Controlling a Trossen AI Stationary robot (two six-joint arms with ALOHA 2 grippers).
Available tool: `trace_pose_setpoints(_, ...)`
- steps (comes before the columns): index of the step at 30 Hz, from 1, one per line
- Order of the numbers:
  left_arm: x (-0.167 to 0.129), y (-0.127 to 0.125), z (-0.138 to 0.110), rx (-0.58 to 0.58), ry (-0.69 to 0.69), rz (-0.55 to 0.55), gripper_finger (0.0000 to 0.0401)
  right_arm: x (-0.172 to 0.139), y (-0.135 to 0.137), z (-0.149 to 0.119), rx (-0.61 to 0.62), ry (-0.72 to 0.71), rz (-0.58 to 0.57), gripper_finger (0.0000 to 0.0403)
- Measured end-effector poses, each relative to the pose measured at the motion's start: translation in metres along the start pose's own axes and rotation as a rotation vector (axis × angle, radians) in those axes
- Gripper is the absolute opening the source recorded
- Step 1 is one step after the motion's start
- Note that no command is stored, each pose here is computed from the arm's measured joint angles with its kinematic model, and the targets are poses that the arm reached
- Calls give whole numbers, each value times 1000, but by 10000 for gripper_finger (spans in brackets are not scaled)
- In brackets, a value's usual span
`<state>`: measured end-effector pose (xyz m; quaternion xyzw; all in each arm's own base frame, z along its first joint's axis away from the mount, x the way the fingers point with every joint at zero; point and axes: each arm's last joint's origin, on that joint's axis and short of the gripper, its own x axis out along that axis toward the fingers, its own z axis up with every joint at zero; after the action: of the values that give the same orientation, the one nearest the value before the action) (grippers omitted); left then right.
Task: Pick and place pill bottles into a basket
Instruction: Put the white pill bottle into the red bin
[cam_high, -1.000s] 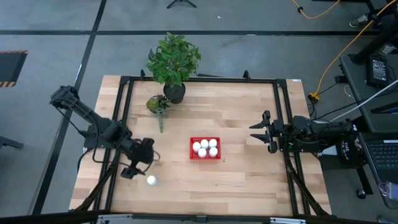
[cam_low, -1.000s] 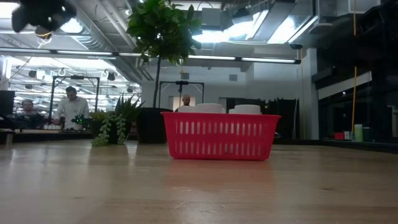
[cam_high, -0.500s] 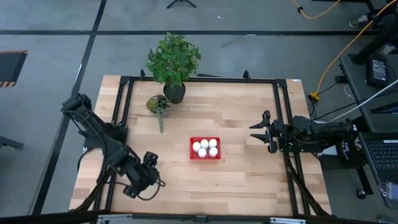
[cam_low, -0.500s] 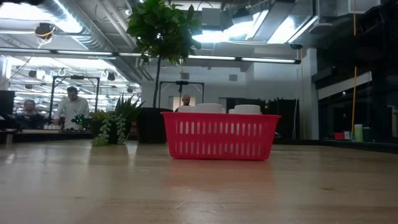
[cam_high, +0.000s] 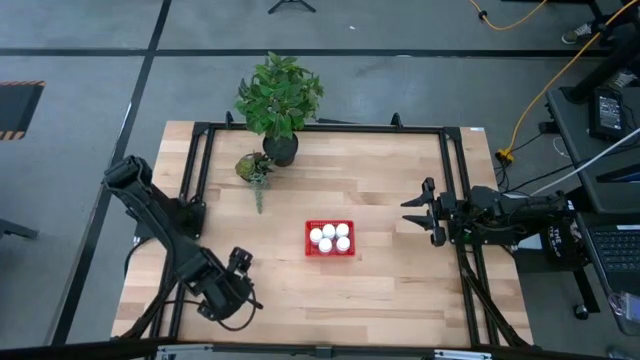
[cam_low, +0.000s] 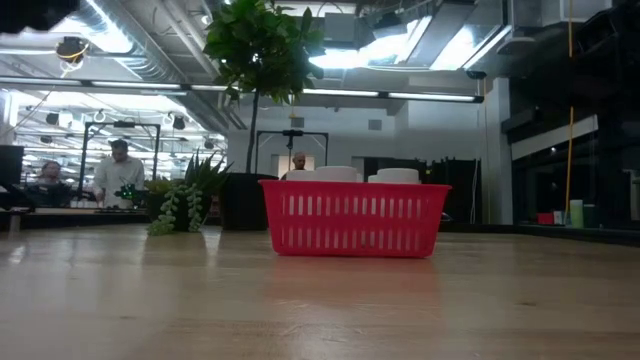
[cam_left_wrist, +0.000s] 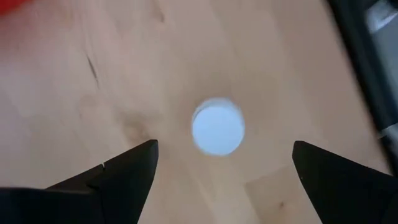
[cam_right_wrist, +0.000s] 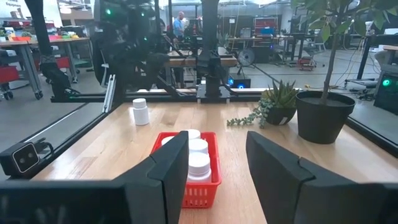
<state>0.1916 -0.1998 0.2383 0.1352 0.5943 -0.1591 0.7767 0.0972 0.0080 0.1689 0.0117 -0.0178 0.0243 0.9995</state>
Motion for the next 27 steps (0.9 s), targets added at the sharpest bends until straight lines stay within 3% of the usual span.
trace_pose_setpoints(7, 19, 3, -14, 37, 52, 19, 364, 0, 0, 0, 0, 0, 0, 163)
trace_pose_setpoints(14, 35, 3, -12, 30, -39, -22, 364, 0, 0, 0, 0, 0, 0, 163)
trace_pose_setpoints(27, 54, 4, -20, 7, -85, -46, 363, 0, 0, 0, 0, 0, 0, 163)
